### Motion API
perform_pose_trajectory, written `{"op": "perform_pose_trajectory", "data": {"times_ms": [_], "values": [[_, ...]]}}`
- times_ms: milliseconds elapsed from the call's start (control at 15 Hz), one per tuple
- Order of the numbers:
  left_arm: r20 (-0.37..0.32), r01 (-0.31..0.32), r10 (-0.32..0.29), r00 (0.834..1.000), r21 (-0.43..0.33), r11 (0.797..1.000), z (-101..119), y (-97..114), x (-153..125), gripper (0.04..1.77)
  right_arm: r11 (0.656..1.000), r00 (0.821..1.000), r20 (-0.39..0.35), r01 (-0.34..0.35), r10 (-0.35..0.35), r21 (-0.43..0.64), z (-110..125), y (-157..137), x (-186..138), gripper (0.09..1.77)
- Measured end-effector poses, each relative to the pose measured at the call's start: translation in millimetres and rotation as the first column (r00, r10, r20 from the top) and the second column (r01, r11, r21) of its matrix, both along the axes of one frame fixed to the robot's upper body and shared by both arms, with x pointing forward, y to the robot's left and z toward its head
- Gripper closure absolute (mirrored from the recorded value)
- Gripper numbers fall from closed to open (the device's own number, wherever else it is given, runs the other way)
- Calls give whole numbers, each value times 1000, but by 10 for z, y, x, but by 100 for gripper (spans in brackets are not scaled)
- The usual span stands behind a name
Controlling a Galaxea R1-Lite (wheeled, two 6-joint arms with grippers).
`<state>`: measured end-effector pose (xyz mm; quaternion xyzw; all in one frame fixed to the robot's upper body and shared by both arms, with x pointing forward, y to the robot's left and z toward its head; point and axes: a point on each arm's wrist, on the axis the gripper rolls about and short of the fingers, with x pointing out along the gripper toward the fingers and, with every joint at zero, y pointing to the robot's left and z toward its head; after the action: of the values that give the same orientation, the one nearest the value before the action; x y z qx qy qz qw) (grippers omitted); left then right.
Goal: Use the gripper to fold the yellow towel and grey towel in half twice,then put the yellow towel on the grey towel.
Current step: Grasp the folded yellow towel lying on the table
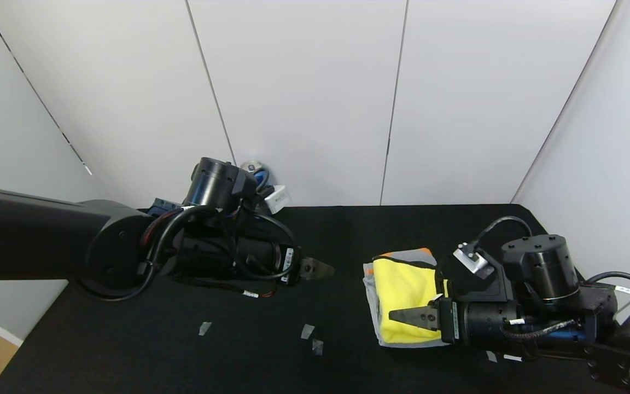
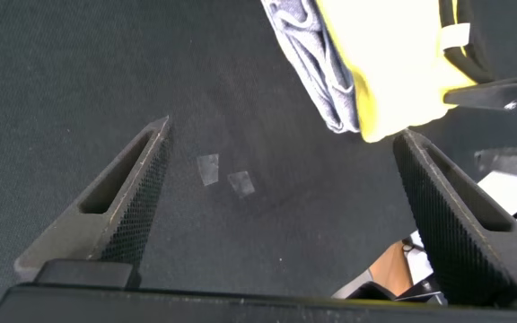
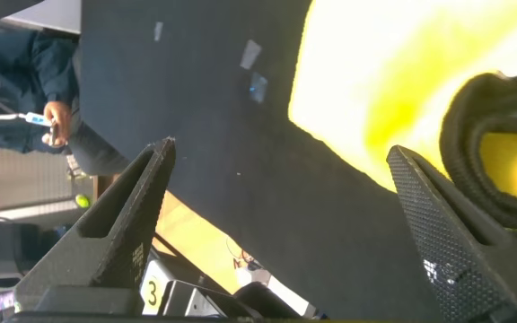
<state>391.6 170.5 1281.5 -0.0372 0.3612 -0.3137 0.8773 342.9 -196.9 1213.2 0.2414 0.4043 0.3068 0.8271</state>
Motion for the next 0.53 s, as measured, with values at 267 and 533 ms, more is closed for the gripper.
{"op": "perform_pose_trajectory", "data": {"times_ms": [267,533], "values": [[18,0,0,1000,-9,1000,-7,-4,5,10,1000,1000,-17,26,-26,-11,-36,-100,-43,16],[18,3,-3,1000,-10,1000,-24,-11,0,9,999,998,-39,49,-49,-24,-85,-190,-97,16]]}}
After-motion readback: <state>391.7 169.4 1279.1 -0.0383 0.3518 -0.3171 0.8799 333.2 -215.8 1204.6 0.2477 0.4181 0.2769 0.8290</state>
